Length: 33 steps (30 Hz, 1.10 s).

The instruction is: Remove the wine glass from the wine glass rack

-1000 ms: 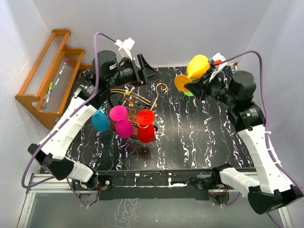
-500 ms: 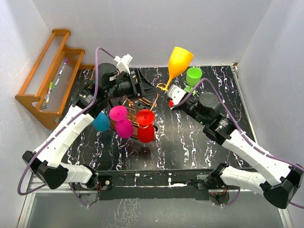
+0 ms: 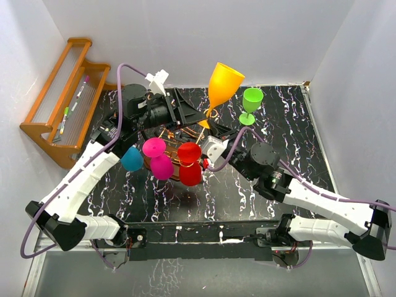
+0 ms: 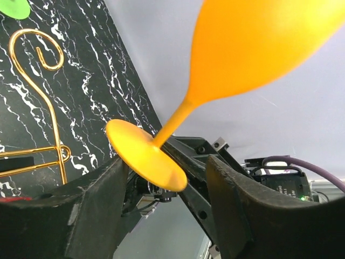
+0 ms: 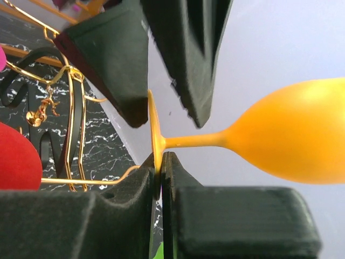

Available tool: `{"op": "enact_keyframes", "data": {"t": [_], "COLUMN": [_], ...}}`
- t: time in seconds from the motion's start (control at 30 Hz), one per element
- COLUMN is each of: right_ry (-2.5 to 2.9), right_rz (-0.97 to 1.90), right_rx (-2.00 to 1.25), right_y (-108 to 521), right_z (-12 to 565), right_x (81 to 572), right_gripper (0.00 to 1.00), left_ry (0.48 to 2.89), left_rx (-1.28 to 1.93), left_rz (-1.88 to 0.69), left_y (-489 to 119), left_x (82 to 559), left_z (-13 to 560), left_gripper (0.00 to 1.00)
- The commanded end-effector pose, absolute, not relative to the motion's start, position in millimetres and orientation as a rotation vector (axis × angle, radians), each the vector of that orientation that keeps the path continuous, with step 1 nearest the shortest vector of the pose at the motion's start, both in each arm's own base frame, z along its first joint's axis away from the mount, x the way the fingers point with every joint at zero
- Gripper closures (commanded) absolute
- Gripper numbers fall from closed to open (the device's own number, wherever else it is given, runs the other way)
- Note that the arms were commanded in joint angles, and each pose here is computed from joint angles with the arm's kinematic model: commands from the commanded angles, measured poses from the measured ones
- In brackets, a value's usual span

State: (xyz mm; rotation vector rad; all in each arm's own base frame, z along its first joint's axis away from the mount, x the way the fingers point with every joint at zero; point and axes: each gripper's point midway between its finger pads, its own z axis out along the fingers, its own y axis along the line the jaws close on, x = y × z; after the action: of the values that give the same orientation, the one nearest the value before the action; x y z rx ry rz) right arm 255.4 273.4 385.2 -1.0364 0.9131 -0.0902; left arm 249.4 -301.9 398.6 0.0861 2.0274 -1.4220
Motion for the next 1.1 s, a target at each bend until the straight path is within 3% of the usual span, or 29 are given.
{"op": "enact_keyframes", "data": {"t": [0.0,0.17,0.27,0.47,0.6,0.77,0.93,1.07], "right_ry": [0.818,0.832,0.85,0.962,1.082,1.222,1.391,1.541], "right_rz": [-0.126,-0.145,-0.137,-0.11,-0.074,-0.04,-0.07,0.104], "right_rx": [-0.902,-0.904,-0.892,-0.871,-0.857,-0.822,-0.523,-0.391], "right_y": [267.2,269.3,265.8,247.4,230.3,213.1,184.7,193.4], "right_z": [423.3,416.3,412.7,391.9,368.4,339.6,343.1,367.6], "right_x": [245.1,246.7,246.6,245.1,241.8,238.6,255.1,276.2], "right_gripper": [0.92,0.92,0.86,0.58,0.51,0.5,0.51,0.69], "left_ry": [1.997,1.987,1.99,1.92,1.809,1.683,1.587,1.571], "left_rx": [0.121,0.137,0.141,0.086,0.001,-0.114,-0.165,-0.156], "left_rz": [-1.488,-1.486,-1.464,-1.264,-1.046,-0.815,-0.701,-0.647], "left_y": [-306.2,-305.3,-303.0,-275.5,-234.4,-180.6,-145.1,-132.0], "left_x": [242.2,240.1,240.5,250.7,259.3,262.0,253.2,246.5], "left_z": [406.3,406.5,404.6,416.4,440.1,460.7,474.8,476.1], "left_gripper": [0.51,1.0,1.0,1.0,1.0,1.0,1.0,1.0]}}
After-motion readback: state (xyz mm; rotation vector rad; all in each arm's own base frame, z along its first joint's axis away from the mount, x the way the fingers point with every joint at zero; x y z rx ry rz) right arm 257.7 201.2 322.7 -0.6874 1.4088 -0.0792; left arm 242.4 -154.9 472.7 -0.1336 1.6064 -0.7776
